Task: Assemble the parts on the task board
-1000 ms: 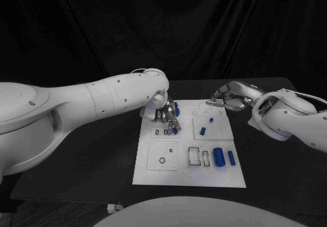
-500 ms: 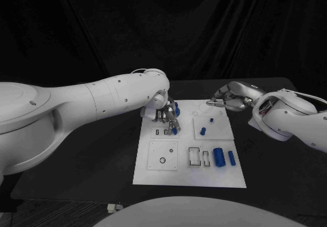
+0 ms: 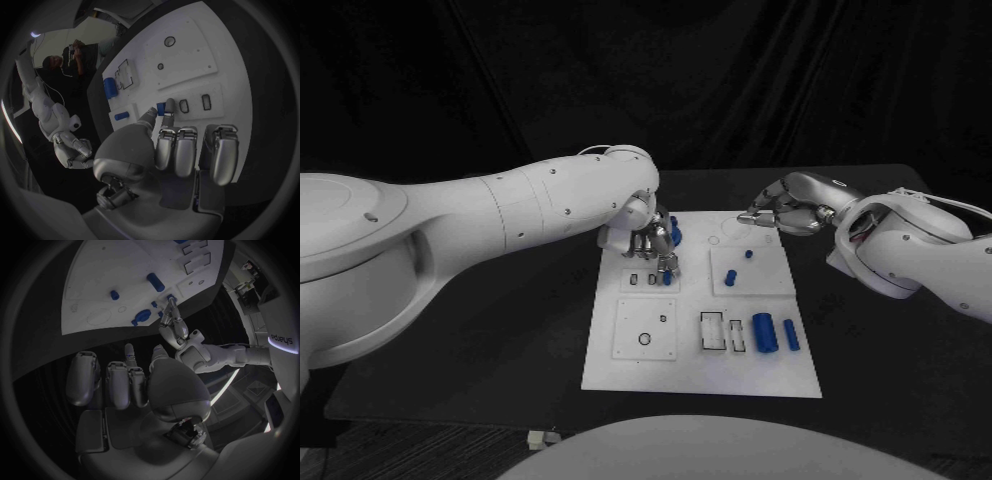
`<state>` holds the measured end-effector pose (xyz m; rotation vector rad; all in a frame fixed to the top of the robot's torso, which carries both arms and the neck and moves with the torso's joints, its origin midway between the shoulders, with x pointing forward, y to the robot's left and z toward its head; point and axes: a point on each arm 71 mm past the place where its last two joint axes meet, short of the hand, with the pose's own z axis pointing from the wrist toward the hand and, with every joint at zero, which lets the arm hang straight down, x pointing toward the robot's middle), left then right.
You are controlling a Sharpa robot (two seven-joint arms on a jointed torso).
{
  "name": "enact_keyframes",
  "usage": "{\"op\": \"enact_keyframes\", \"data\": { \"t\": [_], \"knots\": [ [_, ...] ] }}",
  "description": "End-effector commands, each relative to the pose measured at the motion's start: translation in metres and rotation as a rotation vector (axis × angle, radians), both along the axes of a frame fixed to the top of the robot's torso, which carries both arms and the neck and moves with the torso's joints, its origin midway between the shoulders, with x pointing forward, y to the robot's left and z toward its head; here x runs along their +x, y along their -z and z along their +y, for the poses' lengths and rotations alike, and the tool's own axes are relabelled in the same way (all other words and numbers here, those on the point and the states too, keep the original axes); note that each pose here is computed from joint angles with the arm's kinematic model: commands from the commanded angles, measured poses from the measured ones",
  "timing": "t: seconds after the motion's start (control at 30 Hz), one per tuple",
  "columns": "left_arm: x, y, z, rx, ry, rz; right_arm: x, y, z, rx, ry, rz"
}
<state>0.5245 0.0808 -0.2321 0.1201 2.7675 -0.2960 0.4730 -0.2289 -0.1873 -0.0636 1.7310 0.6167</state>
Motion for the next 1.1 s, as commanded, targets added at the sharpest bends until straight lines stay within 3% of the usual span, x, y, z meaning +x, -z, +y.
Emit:
{"op": "enact_keyframes", "data": {
  "t": [0.03, 0.6, 1.1],
  "knots": [
    [-0.0010, 0.0004, -0.0021, -0.022, 0.001, 0.005, 0.0000, 0.0018, -0.0005, -0.008, 0.012, 0.011],
    [-0.0009, 0.0005, -0.0004, -0.022, -0.001, 0.005, -0.0005, 0.0033, -0.0013, -0.011, 0.013, 0.017],
    [-0.0002, 0.0009, 0.0075, -0.025, -0.014, 0.003, -0.0004, 0.0045, -0.0027, -0.014, 0.015, 0.021]
  ]
}}
